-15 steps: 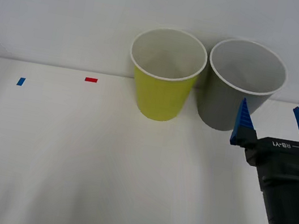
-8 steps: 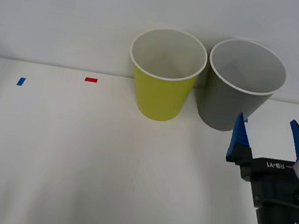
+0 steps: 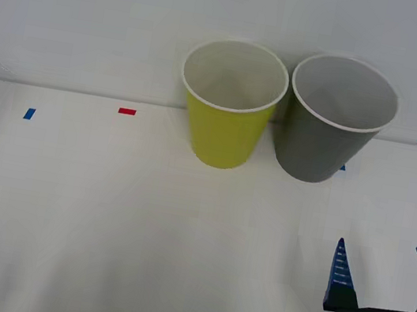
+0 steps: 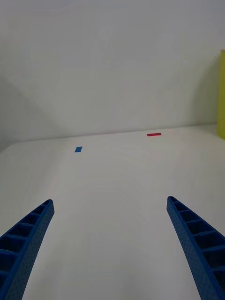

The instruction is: Put cans in the gray bin and PET bottles in the light green bin.

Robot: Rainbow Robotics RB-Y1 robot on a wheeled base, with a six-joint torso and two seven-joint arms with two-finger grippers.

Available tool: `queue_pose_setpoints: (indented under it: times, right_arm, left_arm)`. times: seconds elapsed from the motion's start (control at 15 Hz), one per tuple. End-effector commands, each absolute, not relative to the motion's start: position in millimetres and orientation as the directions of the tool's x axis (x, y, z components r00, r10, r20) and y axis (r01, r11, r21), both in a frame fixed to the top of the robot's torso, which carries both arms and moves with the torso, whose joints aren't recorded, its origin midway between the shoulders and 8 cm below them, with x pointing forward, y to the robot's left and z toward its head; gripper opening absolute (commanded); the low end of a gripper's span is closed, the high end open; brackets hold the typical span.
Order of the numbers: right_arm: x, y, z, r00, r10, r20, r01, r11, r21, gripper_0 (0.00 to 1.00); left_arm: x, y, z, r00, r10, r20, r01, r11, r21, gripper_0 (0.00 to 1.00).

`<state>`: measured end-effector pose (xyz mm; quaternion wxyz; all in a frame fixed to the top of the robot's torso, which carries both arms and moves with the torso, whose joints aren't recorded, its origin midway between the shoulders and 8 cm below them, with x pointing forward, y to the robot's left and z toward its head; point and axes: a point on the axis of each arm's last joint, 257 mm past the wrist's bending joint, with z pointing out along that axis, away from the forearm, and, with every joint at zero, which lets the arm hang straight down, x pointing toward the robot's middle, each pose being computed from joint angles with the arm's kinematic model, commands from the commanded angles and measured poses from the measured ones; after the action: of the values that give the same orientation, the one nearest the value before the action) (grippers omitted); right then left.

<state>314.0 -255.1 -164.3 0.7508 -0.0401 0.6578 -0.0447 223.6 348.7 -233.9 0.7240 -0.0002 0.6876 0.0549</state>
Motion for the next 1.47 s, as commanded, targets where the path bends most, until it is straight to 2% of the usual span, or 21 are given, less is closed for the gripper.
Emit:
queue_pose_setpoints:
  times: [0.07,0.2,0.33,0.6,1.47]
  right_arm:
    - [294,-257,-196,0.104,-0.089,-0.991,0.011,0.996,-0.089,1.00]
    - [282,-258,-215,0.086,-0.057,-0.995,0.005,0.998,-0.056,1.00]
    - [274,-252,-221,0.072,0.024,-0.997,-0.013,1.000,0.023,1.00]
    - [262,-240,-230,0.038,0.059,-0.998,-0.036,0.998,0.057,1.00]
    - [260,-241,-232,0.026,0.079,-0.997,-0.048,0.996,0.078,1.00]
  left_arm:
    - [224,349,-234,0.048,0.079,-0.996,-0.080,0.994,0.075,0.83]
    - [224,349,-234,0.048,0.079,-0.996,-0.080,0.994,0.075,0.83]
    - [224,349,-234,0.048,0.079,-0.996,-0.080,0.994,0.075,0.82]
    - [224,349,-234,0.048,0.079,-0.996,-0.080,0.994,0.075,0.82]
    - [224,349,-234,0.048,0.079,-0.996,-0.080,0.994,0.075,0.82]
